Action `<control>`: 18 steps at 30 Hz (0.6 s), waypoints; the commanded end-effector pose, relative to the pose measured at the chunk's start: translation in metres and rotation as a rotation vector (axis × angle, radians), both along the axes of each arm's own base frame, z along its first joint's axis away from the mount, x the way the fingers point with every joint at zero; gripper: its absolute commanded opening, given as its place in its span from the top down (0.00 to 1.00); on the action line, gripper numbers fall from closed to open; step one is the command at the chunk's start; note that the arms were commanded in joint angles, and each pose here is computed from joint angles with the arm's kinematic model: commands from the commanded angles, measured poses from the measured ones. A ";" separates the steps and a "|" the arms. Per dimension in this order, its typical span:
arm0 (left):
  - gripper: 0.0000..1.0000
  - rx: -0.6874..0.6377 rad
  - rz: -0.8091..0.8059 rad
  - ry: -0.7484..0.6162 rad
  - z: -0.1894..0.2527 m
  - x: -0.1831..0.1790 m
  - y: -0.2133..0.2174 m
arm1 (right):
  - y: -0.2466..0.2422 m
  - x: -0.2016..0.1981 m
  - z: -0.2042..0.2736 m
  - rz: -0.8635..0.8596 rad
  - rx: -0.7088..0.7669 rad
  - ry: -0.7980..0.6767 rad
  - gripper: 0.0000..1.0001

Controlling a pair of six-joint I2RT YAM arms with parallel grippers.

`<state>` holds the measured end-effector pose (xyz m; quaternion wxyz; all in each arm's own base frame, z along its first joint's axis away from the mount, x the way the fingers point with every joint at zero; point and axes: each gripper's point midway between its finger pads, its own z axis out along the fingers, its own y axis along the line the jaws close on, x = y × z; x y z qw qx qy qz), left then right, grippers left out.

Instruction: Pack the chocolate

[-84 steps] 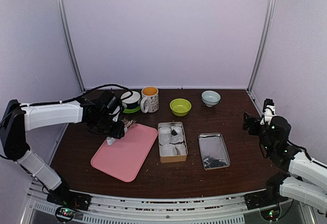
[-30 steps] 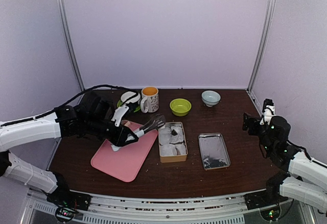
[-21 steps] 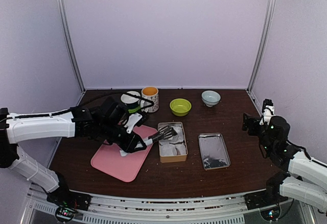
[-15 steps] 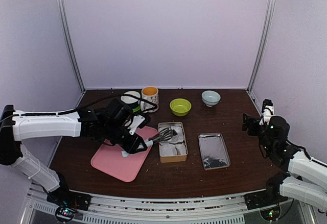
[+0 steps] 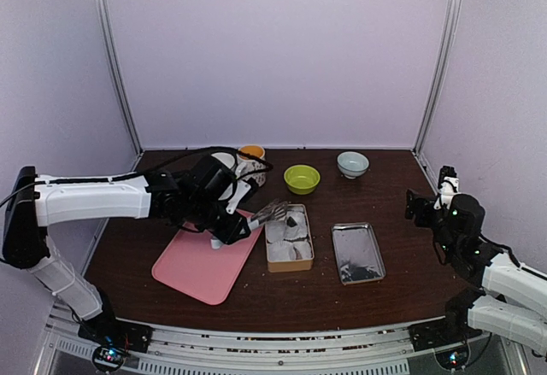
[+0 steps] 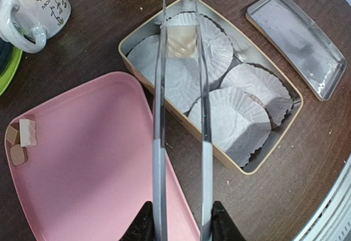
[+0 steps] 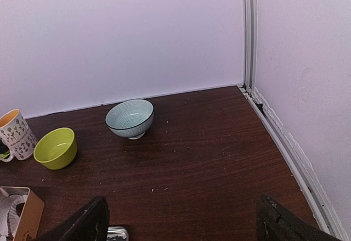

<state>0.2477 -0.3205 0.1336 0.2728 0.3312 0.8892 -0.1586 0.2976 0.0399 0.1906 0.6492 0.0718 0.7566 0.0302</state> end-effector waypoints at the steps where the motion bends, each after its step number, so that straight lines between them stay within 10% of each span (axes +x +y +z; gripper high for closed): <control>1: 0.74 0.057 0.021 -0.059 0.001 0.016 -0.001 | -0.001 0.001 0.013 -0.001 0.004 -0.028 0.07; 18: 0.53 0.073 0.060 -0.084 0.000 0.025 0.001 | -0.001 0.001 0.012 -0.002 0.005 -0.027 0.07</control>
